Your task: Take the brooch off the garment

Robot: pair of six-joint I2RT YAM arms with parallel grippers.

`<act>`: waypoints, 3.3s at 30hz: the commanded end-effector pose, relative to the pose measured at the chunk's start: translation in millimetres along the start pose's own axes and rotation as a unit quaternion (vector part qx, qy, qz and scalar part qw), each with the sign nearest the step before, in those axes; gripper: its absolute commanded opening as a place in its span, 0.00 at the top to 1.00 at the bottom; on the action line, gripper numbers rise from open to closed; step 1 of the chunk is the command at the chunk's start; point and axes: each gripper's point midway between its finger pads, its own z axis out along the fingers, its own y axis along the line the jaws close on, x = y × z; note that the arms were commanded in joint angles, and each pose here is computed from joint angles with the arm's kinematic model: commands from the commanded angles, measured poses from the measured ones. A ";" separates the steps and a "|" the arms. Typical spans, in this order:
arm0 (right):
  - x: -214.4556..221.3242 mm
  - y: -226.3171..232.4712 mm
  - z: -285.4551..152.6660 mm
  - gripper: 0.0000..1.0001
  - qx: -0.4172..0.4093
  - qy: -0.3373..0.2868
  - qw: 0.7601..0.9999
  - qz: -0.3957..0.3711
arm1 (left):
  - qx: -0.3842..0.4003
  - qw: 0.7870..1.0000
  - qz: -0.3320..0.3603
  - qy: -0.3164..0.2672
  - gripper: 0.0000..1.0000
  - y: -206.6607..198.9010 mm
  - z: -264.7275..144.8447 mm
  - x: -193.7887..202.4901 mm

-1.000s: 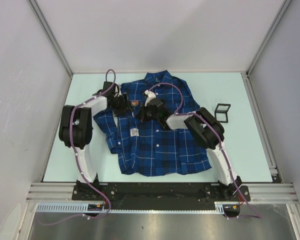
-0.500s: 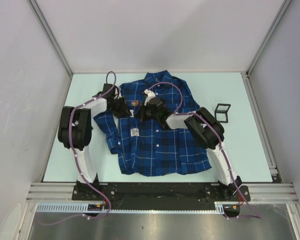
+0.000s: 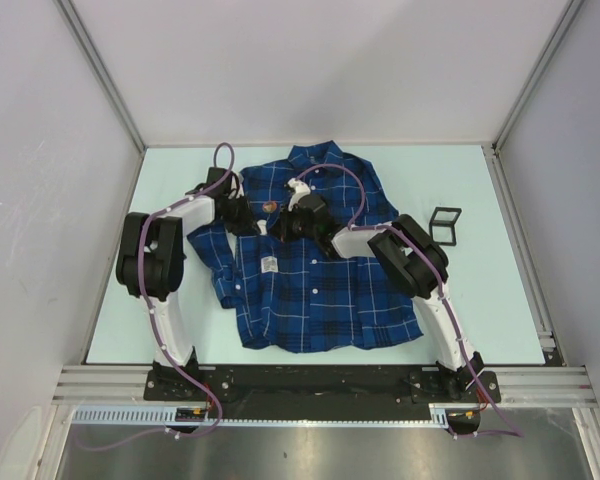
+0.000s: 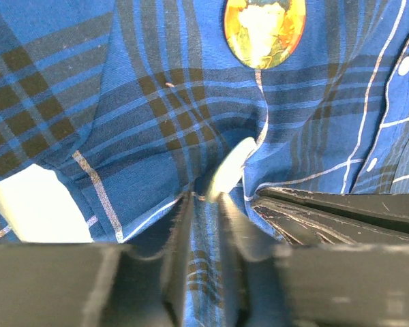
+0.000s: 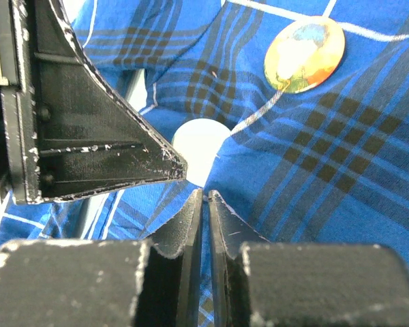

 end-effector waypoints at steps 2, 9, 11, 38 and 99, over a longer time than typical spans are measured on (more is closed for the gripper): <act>-15.7 6.5 7.9 0.89 -0.011 -0.020 1.000 -0.001 | 0.004 0.999 0.029 -0.018 0.81 -8.4 -18.4 -9.8; -20.0 6.7 11.2 0.88 -0.008 -0.021 1.000 -0.008 | 0.008 0.999 0.034 -0.013 0.97 -9.2 -16.3 -9.0; -21.2 6.6 12.6 0.87 -0.008 -0.019 1.000 -0.011 | 0.009 0.999 0.033 -0.010 0.99 -8.8 -15.5 -7.4; -20.9 -10.1 22.9 0.83 -0.003 -0.001 0.997 0.076 | 0.015 0.999 0.043 -0.012 1.00 -24.9 -20.6 -5.9; -36.1 -17.9 14.7 0.78 0.052 -0.015 0.997 0.055 | 0.031 0.999 0.005 -0.020 0.77 -15.4 2.0 -18.5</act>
